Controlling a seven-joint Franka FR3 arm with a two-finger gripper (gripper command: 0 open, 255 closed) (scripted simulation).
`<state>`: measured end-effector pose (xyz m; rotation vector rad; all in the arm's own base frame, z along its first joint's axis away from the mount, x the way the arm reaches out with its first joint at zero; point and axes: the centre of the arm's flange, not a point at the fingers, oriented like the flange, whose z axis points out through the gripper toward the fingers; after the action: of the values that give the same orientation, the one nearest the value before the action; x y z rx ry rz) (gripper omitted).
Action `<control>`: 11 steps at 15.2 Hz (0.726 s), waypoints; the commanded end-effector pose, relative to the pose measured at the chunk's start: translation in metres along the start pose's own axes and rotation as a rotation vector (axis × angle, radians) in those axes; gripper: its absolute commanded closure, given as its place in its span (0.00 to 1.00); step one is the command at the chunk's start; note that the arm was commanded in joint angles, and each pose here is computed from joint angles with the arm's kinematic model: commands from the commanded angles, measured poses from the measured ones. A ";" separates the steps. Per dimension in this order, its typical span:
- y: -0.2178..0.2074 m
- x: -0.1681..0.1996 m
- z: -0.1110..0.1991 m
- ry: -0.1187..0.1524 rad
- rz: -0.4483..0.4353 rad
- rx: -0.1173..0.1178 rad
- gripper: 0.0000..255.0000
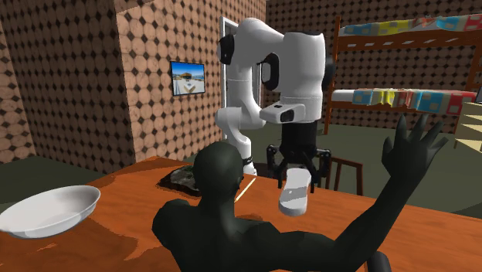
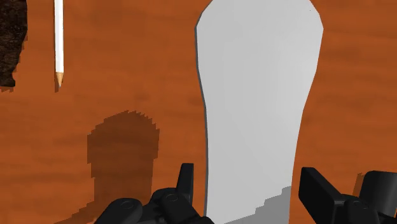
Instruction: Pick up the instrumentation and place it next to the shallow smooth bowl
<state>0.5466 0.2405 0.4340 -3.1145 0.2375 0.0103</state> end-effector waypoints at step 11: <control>0.067 0.002 -0.035 0.000 0.000 0.000 1.00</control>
<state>0.5427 0.1867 0.4693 -3.1148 0.2388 0.0111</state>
